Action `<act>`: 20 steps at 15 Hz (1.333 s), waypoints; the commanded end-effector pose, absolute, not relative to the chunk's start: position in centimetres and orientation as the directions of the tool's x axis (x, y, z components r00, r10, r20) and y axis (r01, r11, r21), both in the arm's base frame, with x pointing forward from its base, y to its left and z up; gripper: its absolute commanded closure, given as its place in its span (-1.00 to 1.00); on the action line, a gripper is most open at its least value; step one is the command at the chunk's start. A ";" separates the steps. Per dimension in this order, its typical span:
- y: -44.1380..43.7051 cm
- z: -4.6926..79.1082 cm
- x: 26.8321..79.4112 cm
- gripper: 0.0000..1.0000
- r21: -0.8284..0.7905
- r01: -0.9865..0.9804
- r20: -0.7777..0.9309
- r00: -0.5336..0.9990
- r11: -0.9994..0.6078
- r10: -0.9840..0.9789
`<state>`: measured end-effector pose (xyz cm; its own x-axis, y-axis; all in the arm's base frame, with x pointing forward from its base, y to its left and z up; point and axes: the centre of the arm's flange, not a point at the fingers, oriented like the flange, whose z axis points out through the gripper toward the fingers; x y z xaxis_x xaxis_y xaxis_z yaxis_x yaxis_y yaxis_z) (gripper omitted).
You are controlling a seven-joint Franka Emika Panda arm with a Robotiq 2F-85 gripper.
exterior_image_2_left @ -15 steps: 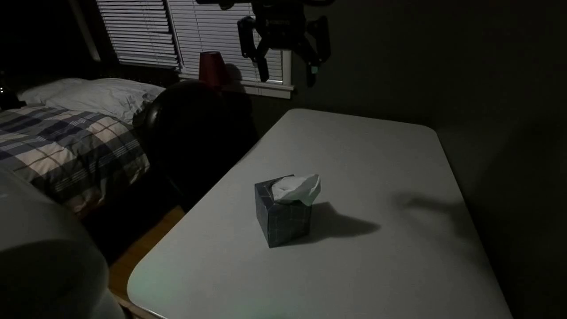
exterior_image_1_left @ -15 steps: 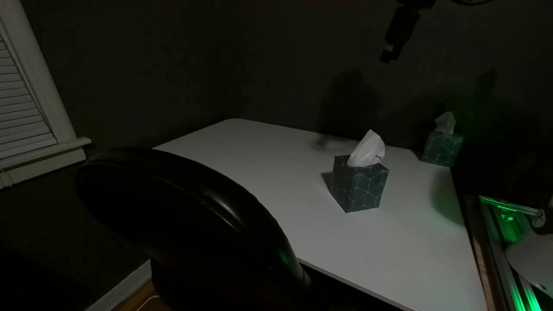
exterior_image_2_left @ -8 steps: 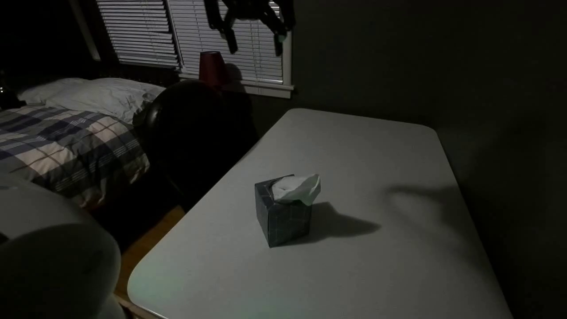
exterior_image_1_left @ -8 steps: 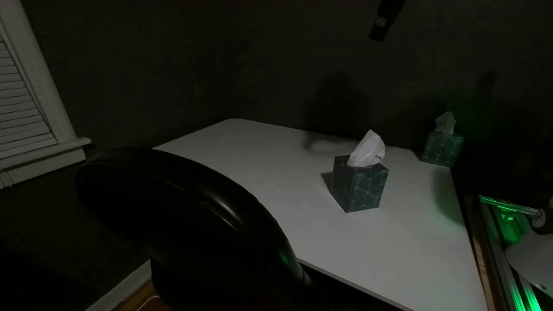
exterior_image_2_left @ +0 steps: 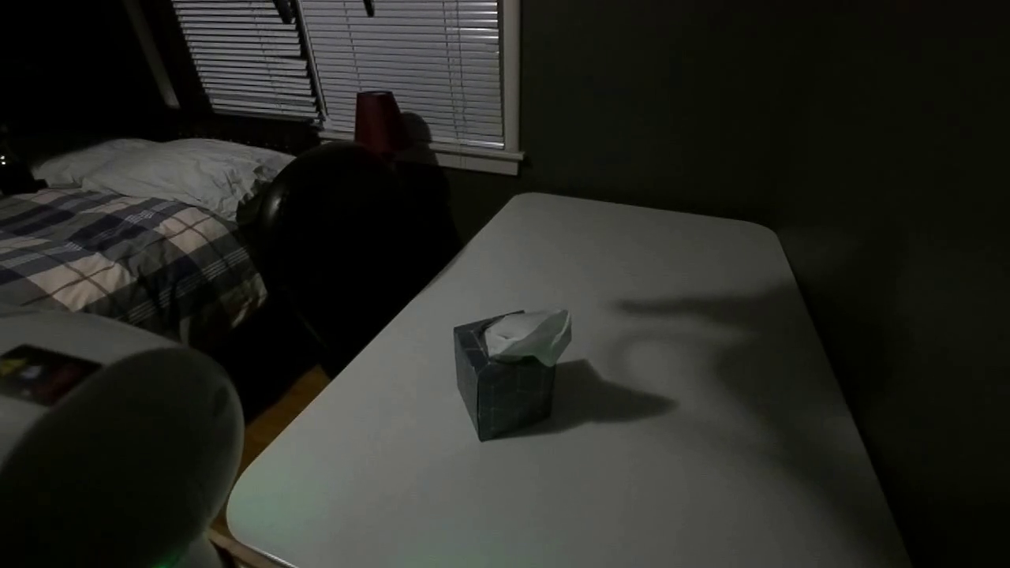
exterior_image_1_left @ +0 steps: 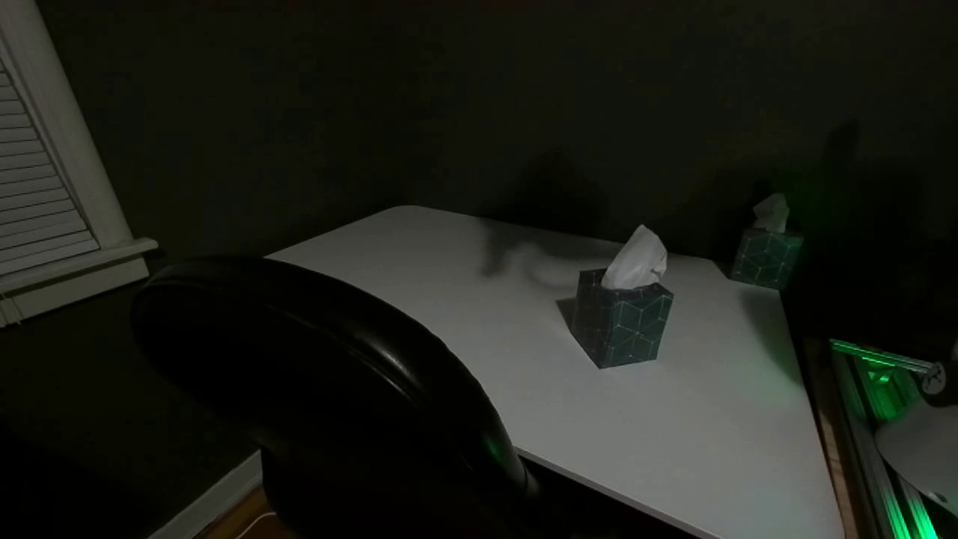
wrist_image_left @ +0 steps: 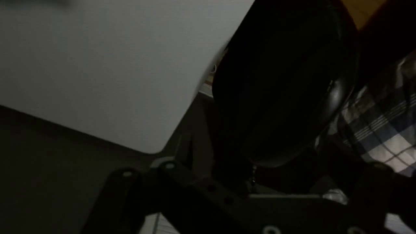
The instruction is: Push back the chair
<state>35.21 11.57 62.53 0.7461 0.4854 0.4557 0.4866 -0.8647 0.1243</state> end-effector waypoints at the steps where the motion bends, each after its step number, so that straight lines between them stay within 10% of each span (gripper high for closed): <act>1: 15.8 59.4 40.4 -1.00 0.175 0.631 0.484 0.614 -0.756 0.624; 20: 26.0 42.1 49.8 -1.00 0.326 0.867 0.406 0.231 -0.376 0.884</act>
